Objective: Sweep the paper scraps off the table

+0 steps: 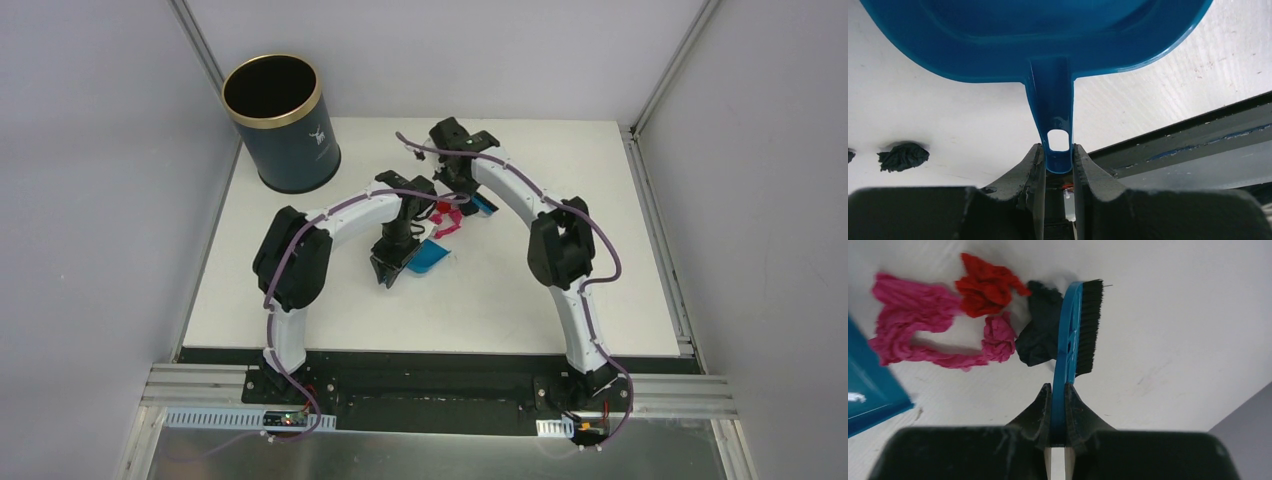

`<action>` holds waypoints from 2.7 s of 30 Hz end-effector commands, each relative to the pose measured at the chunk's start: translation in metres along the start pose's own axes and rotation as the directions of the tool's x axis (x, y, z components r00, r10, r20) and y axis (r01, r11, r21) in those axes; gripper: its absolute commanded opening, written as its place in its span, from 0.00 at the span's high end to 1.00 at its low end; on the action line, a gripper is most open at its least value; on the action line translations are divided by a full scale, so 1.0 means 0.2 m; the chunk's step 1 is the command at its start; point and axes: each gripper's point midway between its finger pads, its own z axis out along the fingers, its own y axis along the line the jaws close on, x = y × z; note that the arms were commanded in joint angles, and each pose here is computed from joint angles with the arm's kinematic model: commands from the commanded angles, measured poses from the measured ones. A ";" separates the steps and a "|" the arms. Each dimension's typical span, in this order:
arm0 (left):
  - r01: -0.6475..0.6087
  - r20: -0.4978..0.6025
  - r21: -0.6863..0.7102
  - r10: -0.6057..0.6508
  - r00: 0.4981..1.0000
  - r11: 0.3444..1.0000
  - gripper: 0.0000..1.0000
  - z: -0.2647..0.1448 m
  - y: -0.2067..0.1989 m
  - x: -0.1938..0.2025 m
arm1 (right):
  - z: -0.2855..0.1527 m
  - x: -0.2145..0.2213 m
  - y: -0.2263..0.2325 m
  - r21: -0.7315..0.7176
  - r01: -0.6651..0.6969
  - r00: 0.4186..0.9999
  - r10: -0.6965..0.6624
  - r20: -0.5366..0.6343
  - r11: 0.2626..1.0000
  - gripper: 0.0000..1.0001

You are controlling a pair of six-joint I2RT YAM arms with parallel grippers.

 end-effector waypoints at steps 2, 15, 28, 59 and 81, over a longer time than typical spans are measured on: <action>-0.044 0.036 0.014 0.043 0.998 0.999 1.00 -0.01 -0.02 -0.10 | -0.13 -0.01 0.39 -0.292 -0.014 1.000 0.021 0.023 0.956 1.00; -0.028 0.041 -0.133 0.034 0.999 0.991 1.00 0.02 0.11 -0.11 | -0.50 0.06 0.79 -0.619 0.000 1.000 0.010 0.013 0.785 1.00; -0.035 0.104 -0.119 0.047 0.993 0.992 1.00 0.04 0.10 -0.10 | -0.71 0.08 0.84 -0.734 -0.046 0.995 0.095 0.025 0.677 1.00; 0.023 0.237 -0.260 0.041 0.971 0.965 1.00 0.01 0.22 -0.03 | -0.48 -0.02 -0.01 -0.510 -0.324 0.910 0.410 0.063 0.797 1.00; 0.110 0.134 0.033 -0.114 0.984 0.993 1.00 0.10 0.19 0.01 | -0.11 -0.50 0.23 -0.185 -0.034 0.962 0.082 0.260 0.982 1.00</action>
